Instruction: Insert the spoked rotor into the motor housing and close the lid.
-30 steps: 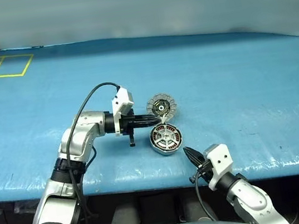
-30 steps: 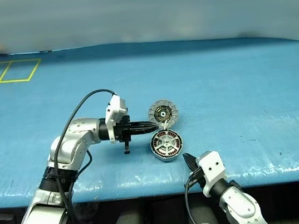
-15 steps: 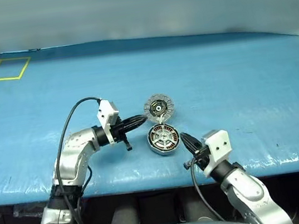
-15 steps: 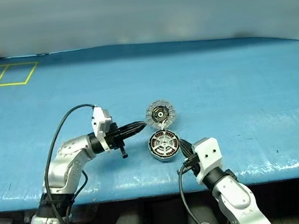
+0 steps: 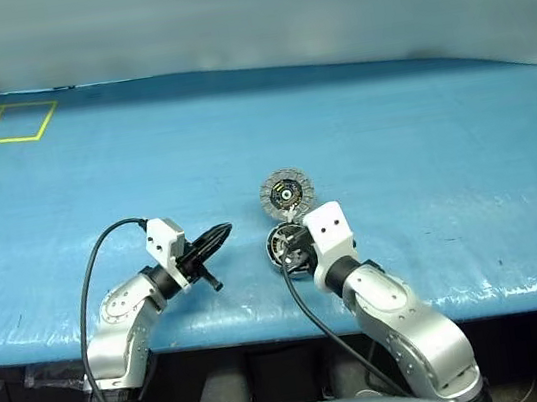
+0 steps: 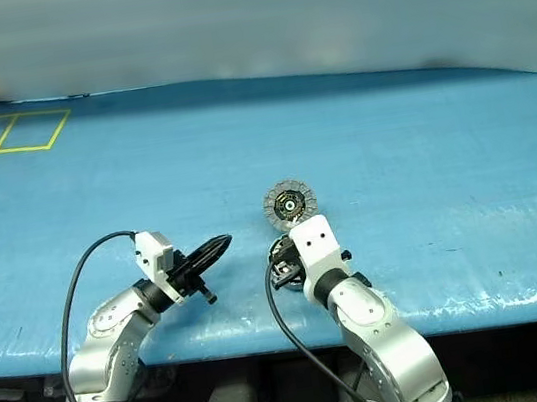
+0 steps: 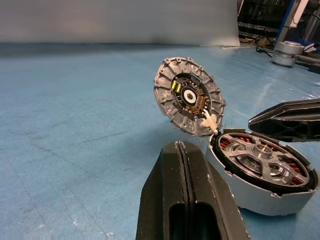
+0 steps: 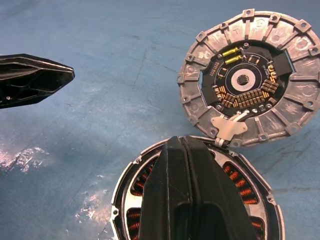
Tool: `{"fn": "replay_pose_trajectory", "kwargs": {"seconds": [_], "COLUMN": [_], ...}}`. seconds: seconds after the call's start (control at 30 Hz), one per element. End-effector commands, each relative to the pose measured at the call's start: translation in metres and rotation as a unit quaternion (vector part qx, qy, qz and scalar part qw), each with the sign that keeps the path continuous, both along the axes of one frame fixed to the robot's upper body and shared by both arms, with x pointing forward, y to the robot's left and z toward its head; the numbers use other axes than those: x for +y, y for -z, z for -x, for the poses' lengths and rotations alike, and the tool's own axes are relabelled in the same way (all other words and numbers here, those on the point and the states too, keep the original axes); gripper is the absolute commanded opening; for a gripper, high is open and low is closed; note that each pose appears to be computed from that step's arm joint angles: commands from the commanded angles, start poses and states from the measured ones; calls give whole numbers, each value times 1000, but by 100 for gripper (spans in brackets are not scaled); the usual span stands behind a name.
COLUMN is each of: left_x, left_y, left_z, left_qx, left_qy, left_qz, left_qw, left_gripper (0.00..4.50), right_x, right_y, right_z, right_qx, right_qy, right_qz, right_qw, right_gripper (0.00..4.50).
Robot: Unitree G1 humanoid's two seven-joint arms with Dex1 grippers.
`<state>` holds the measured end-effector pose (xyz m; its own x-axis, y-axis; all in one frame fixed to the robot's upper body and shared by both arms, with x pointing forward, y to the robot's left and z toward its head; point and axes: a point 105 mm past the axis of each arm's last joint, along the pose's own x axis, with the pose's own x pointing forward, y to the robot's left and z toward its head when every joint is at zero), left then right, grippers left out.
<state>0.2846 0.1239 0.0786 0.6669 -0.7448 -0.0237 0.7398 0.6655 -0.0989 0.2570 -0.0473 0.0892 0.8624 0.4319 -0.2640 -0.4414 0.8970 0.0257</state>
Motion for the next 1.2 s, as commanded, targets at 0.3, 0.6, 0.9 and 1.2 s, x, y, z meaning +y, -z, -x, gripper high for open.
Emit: {"fn": "replay_pose_trajectory", "kwargs": {"seconds": [0.3,0.6,0.9,1.2], "left_x": [-6,-4,-2,5], "left_y": [-5,-4,-9,-24], "left_z": [7,7,5,-37], "left_qx": [-24,-17,-18,-28], "left_qy": [20,20,31,33], "left_qz": [-22,-24,-28,-27], "left_qw": [999,999,999,999], "left_gripper": [1,1,1,1], "right_x": [1,8,16,-23], "right_y": [16,19,-21,-20], "right_z": [2,-3,5,28], "right_qx": [45,57,-18,-75], "right_qy": [6,3,-55,-43], "right_qz": [-12,-13,-77,-79], "right_qw": [999,998,995,993], "right_gripper": [0,0,0,0]}}
